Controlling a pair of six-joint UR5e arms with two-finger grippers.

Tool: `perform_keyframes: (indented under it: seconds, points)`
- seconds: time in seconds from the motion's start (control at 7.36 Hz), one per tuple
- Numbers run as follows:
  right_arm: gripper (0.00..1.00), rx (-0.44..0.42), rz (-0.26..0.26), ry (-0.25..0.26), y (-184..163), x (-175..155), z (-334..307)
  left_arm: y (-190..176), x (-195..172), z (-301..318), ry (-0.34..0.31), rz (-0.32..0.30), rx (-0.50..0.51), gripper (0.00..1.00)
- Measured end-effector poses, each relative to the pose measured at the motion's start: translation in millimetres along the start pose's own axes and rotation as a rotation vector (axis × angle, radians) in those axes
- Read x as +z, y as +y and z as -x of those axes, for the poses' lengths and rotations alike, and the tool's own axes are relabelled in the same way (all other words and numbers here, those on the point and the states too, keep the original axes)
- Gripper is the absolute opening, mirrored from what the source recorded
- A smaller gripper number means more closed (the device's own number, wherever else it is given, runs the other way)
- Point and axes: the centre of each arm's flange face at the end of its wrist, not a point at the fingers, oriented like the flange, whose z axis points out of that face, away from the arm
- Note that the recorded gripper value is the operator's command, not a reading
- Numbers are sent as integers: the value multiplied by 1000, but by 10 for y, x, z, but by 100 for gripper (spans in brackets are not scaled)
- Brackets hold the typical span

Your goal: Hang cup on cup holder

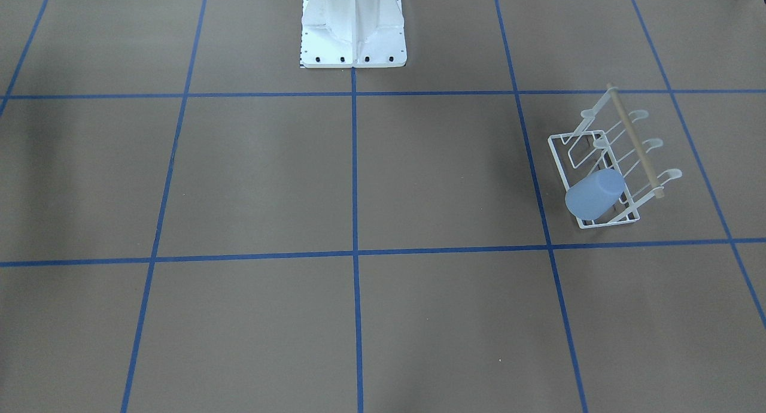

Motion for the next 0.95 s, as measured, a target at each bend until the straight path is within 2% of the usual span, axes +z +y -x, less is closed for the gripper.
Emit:
perform_keyframes:
  seconds: [0.27,0.68,0.95]
  points:
    - [100,0,2,-4,-8,33,-26,259,85,127,-11,-19,20,98]
    - [100,-4,-7,-2,-51,100,-90,261,-85,-86,-15,-61,64,98]
    - [100,27,30,13,14,283,-267,267,-263,-295,-16,-72,74,98]
